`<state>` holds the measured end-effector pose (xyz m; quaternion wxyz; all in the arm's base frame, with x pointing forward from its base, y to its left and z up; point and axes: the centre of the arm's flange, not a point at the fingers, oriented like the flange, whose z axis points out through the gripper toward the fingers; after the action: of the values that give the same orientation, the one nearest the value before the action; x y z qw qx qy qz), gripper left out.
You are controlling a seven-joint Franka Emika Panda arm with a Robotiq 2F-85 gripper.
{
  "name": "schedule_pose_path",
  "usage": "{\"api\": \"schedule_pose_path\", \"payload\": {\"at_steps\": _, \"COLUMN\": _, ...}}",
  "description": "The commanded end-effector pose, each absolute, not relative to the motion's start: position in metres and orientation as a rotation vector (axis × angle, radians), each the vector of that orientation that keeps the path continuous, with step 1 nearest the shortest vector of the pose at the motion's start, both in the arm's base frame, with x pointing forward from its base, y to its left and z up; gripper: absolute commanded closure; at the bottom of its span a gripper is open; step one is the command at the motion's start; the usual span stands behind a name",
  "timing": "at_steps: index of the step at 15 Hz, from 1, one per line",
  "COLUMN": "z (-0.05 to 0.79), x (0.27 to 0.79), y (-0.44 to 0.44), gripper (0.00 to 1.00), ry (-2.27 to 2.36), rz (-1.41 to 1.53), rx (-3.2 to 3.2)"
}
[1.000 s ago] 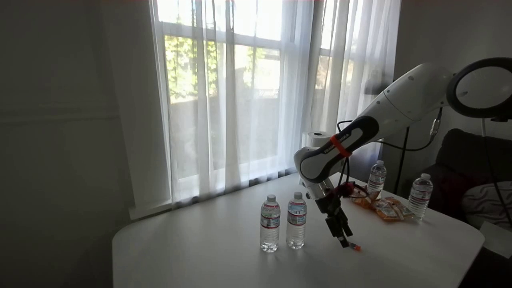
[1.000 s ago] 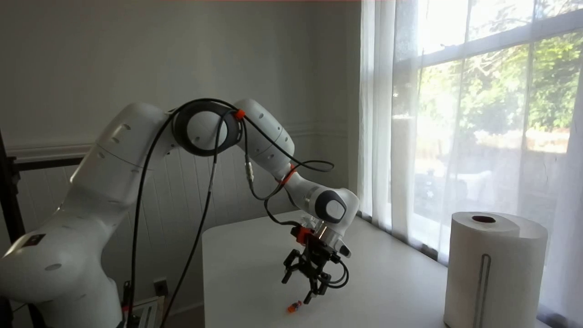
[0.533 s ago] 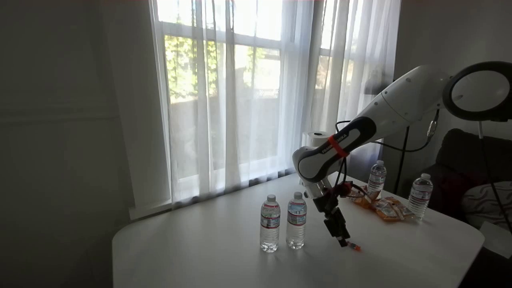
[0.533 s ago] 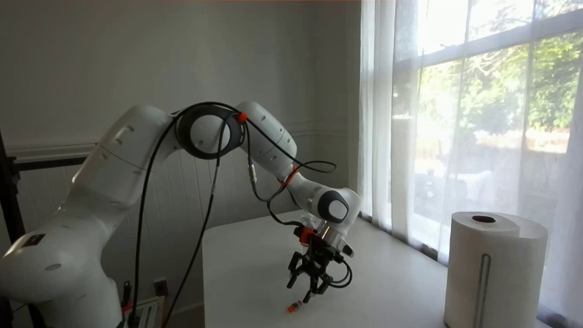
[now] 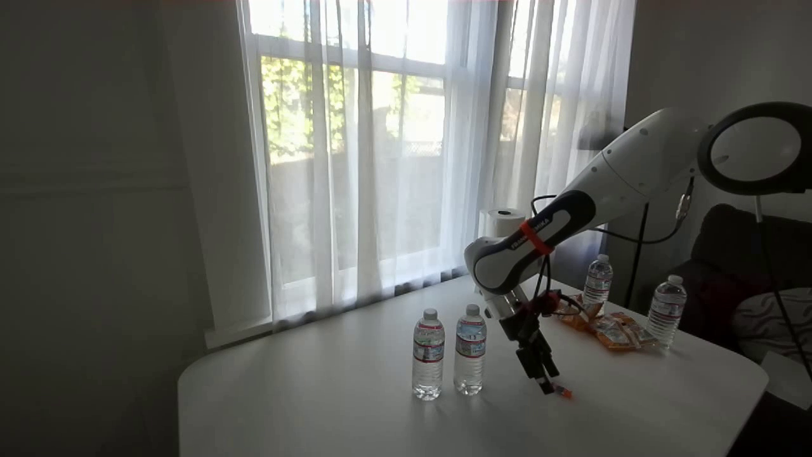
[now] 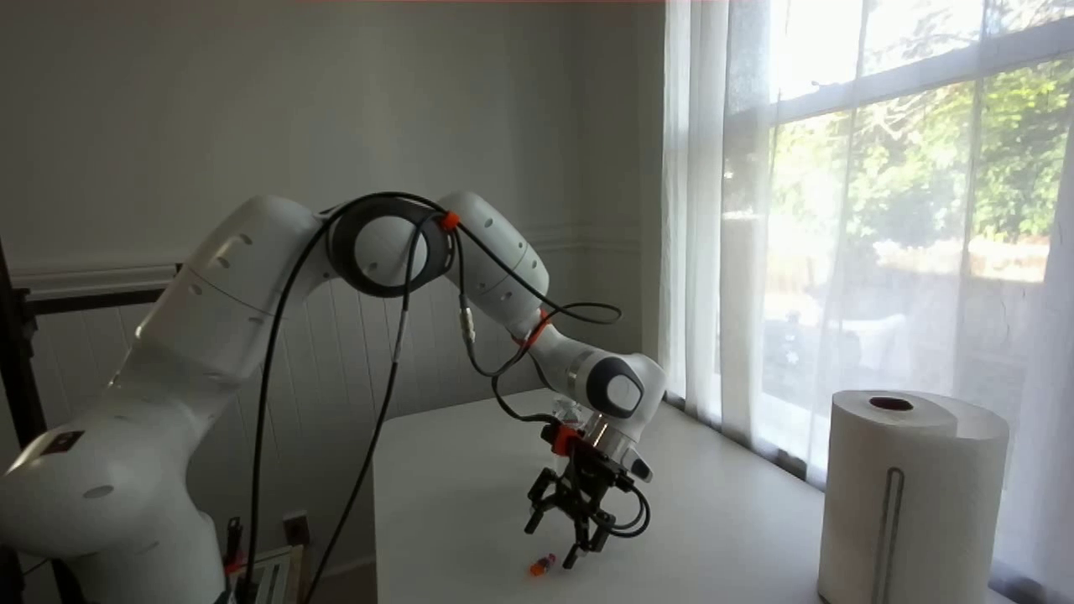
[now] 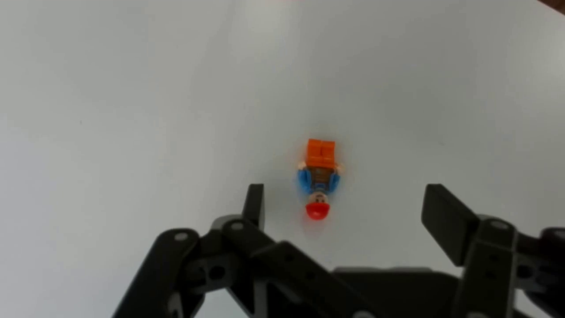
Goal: Place the orange and blue object on the table upright
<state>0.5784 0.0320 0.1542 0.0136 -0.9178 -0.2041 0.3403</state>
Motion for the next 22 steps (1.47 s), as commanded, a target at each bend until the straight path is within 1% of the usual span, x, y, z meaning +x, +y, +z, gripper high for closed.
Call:
{"api": "schedule_pose_path", "payload": {"at_steps": 1, "z": 0.151, "x": 0.582, "y": 0.028, "gripper": 0.39, "ry": -0.634, "rz": 1.113, "rx": -2.866}}
{"api": "schedule_pose_path", "payload": {"at_steps": 2, "z": 0.151, "x": 0.581, "y": 0.027, "gripper": 0.47, "ry": -0.633, "rz": 1.118, "rx": -2.866}}
{"api": "schedule_pose_path", "payload": {"at_steps": 7, "z": 0.152, "x": 0.583, "y": 0.023, "gripper": 0.83, "ry": -0.637, "rz": 1.128, "rx": -2.878}}
{"api": "schedule_pose_path", "payload": {"at_steps": 9, "z": 0.152, "x": 0.584, "y": 0.023, "gripper": 0.95, "ry": -0.641, "rz": 1.133, "rx": -2.879}}
{"api": "schedule_pose_path", "payload": {"at_steps": 10, "z": 0.151, "x": 0.584, "y": 0.023, "gripper": 0.99, "ry": -0.642, "rz": 1.135, "rx": -2.879}}
{"api": "schedule_pose_path", "payload": {"at_steps": 11, "z": 0.151, "x": 0.583, "y": 0.023, "gripper": 1.0, "ry": -0.642, "rz": 1.139, "rx": -2.878}}
{"api": "schedule_pose_path", "payload": {"at_steps": 12, "z": 0.151, "x": 0.583, "y": 0.023, "gripper": 0.97, "ry": -0.642, "rz": 1.141, "rx": -2.878}}
{"api": "schedule_pose_path", "payload": {"at_steps": 15, "z": 0.157, "x": 0.582, "y": 0.022, "gripper": 0.97, "ry": -0.636, "rz": 1.14, "rx": -2.888}}
{"api": "schedule_pose_path", "payload": {"at_steps": 22, "z": 0.221, "x": 0.574, "y": 0.006, "gripper": 0.97, "ry": -0.545, "rz": 0.999, "rx": -3.028}}
